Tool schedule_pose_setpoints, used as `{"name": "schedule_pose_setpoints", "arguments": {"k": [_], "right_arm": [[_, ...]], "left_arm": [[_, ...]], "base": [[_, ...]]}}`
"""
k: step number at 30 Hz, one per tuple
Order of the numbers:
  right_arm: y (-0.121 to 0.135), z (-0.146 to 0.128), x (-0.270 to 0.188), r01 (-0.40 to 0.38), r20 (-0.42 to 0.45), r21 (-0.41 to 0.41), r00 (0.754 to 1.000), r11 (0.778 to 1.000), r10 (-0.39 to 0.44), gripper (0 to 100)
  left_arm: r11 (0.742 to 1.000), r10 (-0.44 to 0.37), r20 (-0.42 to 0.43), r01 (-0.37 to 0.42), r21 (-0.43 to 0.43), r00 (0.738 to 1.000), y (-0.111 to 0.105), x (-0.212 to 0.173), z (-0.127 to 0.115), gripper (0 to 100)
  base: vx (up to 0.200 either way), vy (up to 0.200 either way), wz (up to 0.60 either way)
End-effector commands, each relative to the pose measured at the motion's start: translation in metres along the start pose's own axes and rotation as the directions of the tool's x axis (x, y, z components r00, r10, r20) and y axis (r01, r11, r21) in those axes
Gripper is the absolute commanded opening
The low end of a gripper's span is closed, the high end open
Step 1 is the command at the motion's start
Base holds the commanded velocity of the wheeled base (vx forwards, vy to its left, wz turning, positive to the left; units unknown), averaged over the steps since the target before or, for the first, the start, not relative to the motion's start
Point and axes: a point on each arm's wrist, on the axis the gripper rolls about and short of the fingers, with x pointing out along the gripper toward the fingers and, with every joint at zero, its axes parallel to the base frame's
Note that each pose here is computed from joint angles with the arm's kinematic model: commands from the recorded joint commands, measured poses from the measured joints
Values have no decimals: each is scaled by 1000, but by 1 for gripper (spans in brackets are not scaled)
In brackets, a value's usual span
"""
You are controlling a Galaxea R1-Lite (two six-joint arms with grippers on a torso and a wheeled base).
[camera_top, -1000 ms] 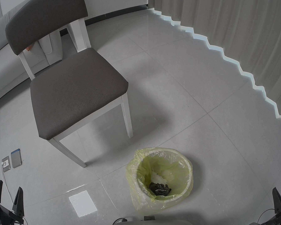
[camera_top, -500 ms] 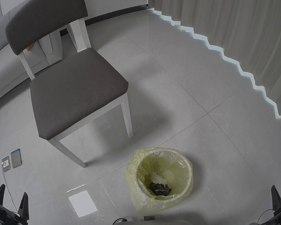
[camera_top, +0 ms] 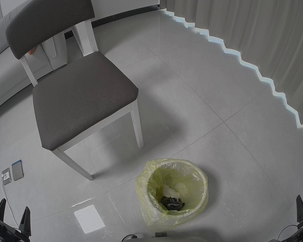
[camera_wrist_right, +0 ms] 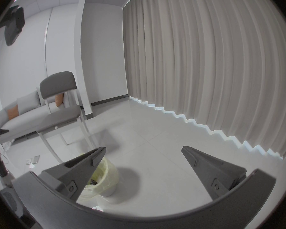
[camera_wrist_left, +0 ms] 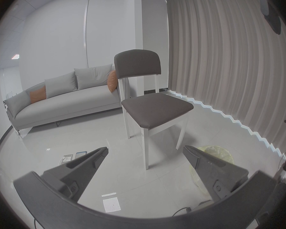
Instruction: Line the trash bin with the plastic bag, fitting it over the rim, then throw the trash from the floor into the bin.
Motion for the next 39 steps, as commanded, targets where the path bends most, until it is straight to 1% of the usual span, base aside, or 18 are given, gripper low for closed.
{"name": "schedule_pose_setpoints", "arguments": {"k": [1,7,9,13,14,15,16,17,19,21,22,23,24,25,27,33,36,39], "right_arm": [[2,0,0,-109,-2,51,994,993,109,100],[3,-1,0,-149,-7,37,989,988,150,100],[3,-1,-1,-138,-13,24,990,990,139,100],[2,-1,-1,-100,-10,-88,995,991,99,100],[2,0,-1,-103,-8,-98,995,990,102,100],[2,0,0,-114,-3,-152,993,982,115,100],[3,-1,0,-129,-1,-180,991,975,131,100],[3,-1,1,-137,22,-189,989,972,143,100],[3,2,1,-126,55,-190,989,974,139,100],[3,1,1,-116,47,-189,991,975,127,100],[2,-5,1,-95,-12,-174,995,980,94,100],[1,-8,1,-88,-52,-148,995,985,81,100],[1,-9,0,-83,-68,-127,995,988,75,100],[1,-8,1,-84,-58,-107,995,991,78,100],[1,-8,1,-82,-50,-98,996,992,77,100],[1,-8,1,-80,-50,-89,996,993,75,100],[1,-8,1,-56,-42,-61,998,997,53,100],[0,-8,1,-51,-41,-62,998,997,49,100]], "left_arm": [[1000,3,-23,-3,1,1000,0,2,-5,100],[1000,4,-23,-4,2,1000,0,2,-5,100],[1000,6,-22,-6,2,1000,0,2,-5,100],[1000,6,-22,-6,2,1000,0,2,-5,100],[1000,6,-22,-6,2,1000,0,2,-5,100],[1000,7,-22,-7,2,1000,0,2,-5,100],[1000,9,-22,-9,2,1000,0,2,-5,100],[1000,9,-22,-9,4,1000,0,2,-5,100],[1000,10,-22,-10,2,1000,0,2,-5,100],[1000,16,-21,-16,2,1000,0,2,-5,100],[1000,18,-21,-18,1,1000,0,2,-5,100],[1000,18,-21,-18,-1,1000,0,2,-5,100],[1000,18,-21,-18,-1,1000,0,2,-5,100],[1000,18,-20,-18,-1,1000,0,2,-4,100],[1000,16,-21,-16,2,1000,0,2,-5,100],[1000,16,-21,-16,9,1000,0,2,-5,100],[1000,16,-20,-16,1,1000,0,2,-4,100],[1000,21,-23,-21,8,1000,0,2,-5,100]], "base": [[0,0,0],[0,0,0],[0,0,0],[0,0,0],[0,0,0],[0,0,0],[0,0,0],[0,0,0],[0,0,0],[0,0,0],[0,0,0],[0,0,0],[0,0,0],[0,0,0],[0,0,0],[0,0,0],[0,0,0],[0,0,0]]}}
